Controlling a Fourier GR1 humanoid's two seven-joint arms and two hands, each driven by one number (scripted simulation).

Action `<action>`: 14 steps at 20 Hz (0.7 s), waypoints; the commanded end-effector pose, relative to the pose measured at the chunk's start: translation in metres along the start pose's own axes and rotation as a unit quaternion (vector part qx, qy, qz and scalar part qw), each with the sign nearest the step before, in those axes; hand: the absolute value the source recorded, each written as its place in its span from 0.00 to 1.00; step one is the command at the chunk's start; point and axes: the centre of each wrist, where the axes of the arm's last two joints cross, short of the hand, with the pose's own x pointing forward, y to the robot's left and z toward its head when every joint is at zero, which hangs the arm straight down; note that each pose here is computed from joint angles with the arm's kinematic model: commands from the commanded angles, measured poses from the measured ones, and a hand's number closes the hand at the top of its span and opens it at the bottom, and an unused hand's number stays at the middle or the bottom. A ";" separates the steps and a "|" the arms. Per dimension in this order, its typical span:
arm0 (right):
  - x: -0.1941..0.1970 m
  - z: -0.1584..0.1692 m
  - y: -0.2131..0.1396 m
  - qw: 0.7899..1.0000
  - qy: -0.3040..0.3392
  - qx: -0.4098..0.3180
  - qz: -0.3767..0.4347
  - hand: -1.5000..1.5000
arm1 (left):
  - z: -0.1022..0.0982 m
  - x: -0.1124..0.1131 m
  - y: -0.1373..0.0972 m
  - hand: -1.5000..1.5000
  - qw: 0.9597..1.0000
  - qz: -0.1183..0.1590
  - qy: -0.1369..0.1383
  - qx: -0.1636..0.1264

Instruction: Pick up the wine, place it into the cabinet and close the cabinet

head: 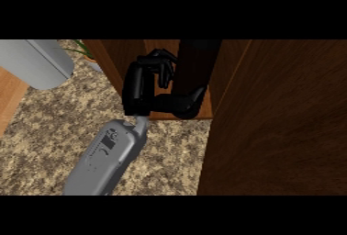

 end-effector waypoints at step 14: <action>0.020 0.009 -0.001 0.999 -0.018 0.040 -0.028 0.00 | -0.007 -0.066 0.013 1.00 0.997 -0.079 -0.013 0.004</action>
